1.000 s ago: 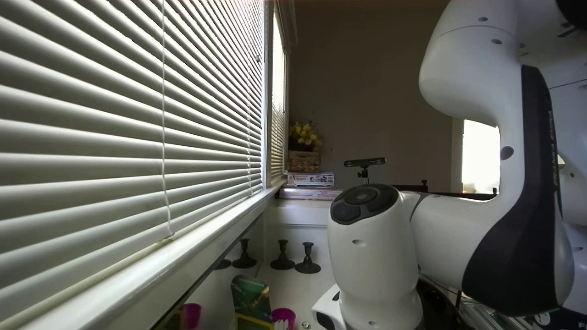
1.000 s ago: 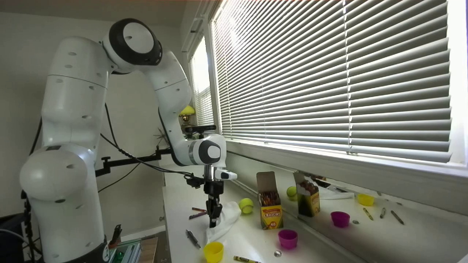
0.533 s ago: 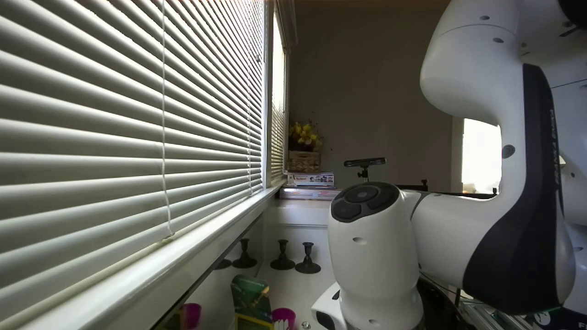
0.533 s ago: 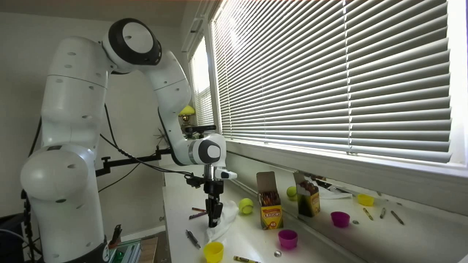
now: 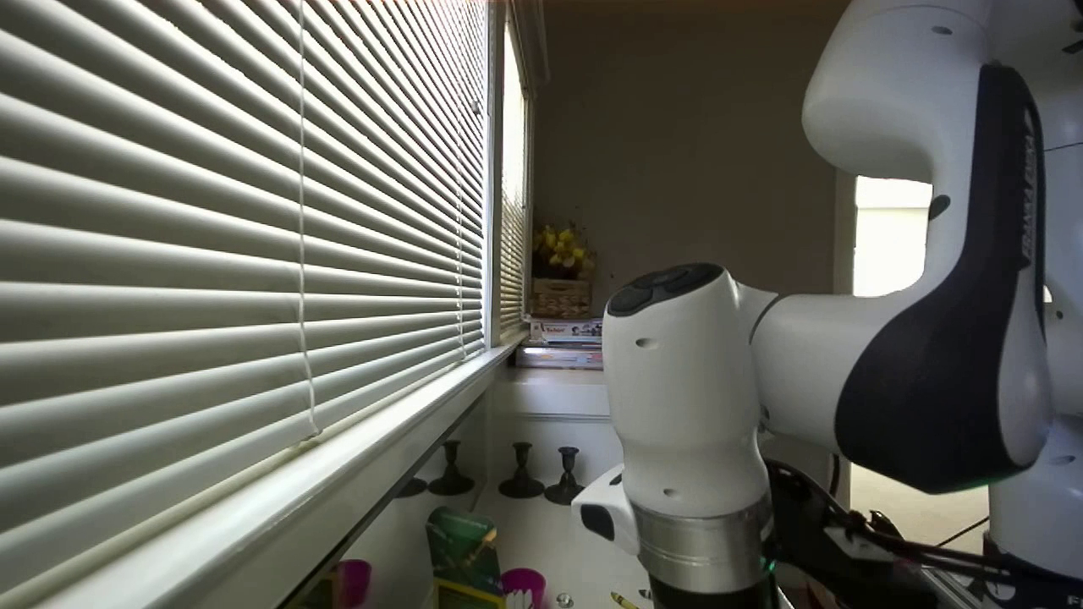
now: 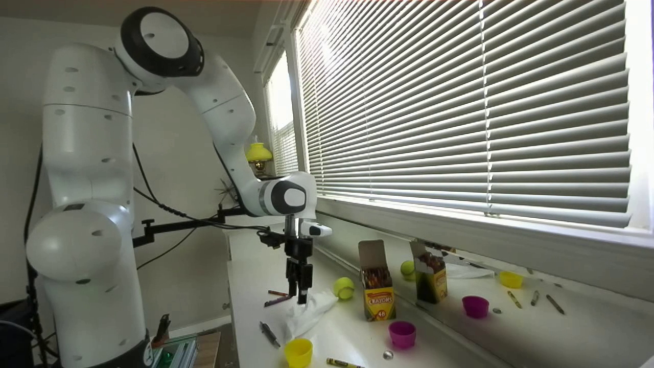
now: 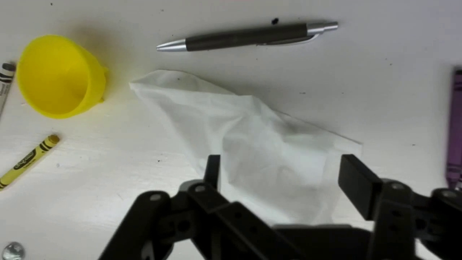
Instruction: Fold the white napkin.
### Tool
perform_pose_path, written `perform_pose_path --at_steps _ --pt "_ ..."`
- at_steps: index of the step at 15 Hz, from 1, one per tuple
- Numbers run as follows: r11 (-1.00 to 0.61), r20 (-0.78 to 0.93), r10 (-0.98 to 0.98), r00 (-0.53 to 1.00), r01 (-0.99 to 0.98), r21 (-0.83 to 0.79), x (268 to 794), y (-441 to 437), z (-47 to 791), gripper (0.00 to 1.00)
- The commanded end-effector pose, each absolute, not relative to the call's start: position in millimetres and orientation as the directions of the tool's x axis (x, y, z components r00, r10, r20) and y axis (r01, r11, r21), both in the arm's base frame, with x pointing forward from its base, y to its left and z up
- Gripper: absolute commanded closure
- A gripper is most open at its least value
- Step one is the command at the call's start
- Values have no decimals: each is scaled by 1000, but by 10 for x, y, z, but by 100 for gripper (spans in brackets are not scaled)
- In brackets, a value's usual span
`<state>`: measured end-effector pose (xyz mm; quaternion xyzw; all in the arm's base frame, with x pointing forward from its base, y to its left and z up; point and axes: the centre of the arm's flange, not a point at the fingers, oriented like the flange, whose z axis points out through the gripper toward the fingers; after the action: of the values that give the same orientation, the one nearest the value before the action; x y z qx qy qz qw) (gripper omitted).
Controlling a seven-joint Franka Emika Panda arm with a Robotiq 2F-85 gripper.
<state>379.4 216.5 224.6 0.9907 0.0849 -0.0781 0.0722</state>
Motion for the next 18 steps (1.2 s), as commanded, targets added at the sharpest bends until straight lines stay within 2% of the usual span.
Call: perform_pose_path --at_steps 1,6,12,13,18 --pt "-983 -176 145 974 163 91 3733 1993 2612 0" --pt "-998 -194 40 980 46 30 3971 1677 2900 0" --pt "-972 -143 -213 967 -224 -67 4359 903 3279 0" --pt "-985 -139 -165 976 -171 -27 4325 1061 3091 0" --pt "-976 -129 -209 969 -215 -40 4383 883 3190 0"
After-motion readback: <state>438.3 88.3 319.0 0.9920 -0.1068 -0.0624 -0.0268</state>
